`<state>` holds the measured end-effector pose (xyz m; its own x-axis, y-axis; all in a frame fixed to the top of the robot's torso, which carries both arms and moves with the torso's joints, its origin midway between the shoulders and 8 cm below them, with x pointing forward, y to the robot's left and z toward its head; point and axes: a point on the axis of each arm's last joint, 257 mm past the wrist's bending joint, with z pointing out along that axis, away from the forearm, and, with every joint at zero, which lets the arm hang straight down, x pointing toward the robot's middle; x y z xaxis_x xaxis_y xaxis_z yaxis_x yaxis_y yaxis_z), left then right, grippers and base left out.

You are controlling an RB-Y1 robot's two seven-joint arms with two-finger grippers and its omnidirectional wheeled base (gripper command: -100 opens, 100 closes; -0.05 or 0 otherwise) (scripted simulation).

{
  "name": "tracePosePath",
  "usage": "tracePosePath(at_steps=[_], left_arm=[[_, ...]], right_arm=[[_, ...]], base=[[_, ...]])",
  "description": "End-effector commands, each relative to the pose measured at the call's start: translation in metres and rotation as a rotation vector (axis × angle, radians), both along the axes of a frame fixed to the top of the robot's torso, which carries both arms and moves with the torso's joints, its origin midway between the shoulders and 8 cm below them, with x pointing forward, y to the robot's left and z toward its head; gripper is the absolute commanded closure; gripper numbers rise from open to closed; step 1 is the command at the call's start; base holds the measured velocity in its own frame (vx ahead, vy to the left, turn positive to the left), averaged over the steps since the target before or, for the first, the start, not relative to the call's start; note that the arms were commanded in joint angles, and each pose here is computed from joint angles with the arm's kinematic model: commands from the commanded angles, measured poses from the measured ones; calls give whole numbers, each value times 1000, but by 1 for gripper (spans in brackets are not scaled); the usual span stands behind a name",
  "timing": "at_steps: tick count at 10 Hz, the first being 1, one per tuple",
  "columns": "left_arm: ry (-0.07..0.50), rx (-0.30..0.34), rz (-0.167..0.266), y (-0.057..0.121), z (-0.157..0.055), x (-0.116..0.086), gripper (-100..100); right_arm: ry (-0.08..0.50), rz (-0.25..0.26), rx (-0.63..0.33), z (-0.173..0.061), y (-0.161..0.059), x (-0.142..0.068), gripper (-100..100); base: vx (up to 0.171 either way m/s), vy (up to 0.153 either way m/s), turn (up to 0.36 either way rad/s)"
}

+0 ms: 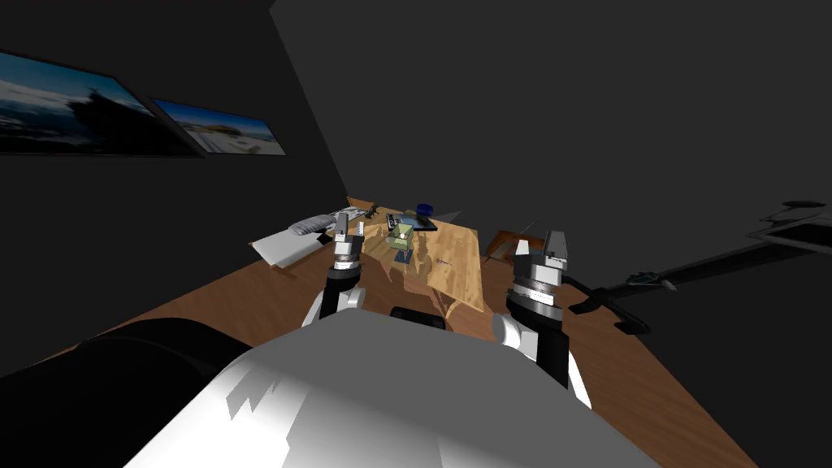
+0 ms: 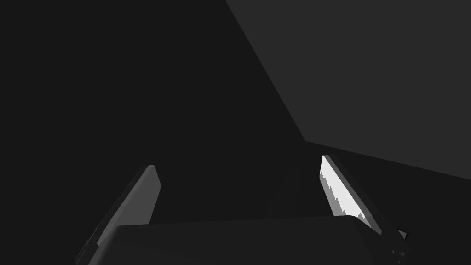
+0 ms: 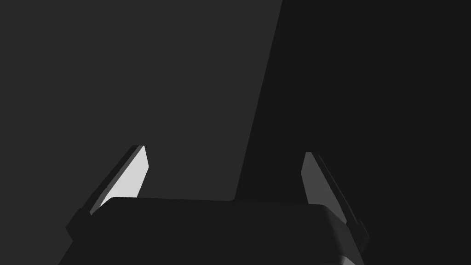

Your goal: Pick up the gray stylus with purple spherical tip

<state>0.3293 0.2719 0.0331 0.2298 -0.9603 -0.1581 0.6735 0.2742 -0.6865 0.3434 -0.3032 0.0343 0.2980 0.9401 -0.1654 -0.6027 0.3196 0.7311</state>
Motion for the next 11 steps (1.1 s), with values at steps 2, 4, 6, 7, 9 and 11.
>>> tracePosePath(at_steps=[2,4,6,7,9,11], left_arm=[[0,0,0,0,0,0,0],[0,0,0,0,0,0,0],[0,0,0,0,0,0,0],[0,0,0,0,0,0,0],[0,0,0,0,0,0,0],[0,0,0,0,0,0,0]], right_arm=[[30,19,-42,-10,5,7,-100],[71,38,-87,-26,10,16,-100],[125,56,-138,-49,14,27,-100],[155,65,-167,-62,16,32,-100],[192,77,-207,-79,18,38,-100],[228,86,-244,-95,20,43,-100]], base=[[-25,-4,60],[-51,-12,105],[-68,-4,139],[-72,-3,181],[-47,-5,79],[-63,5,148]])
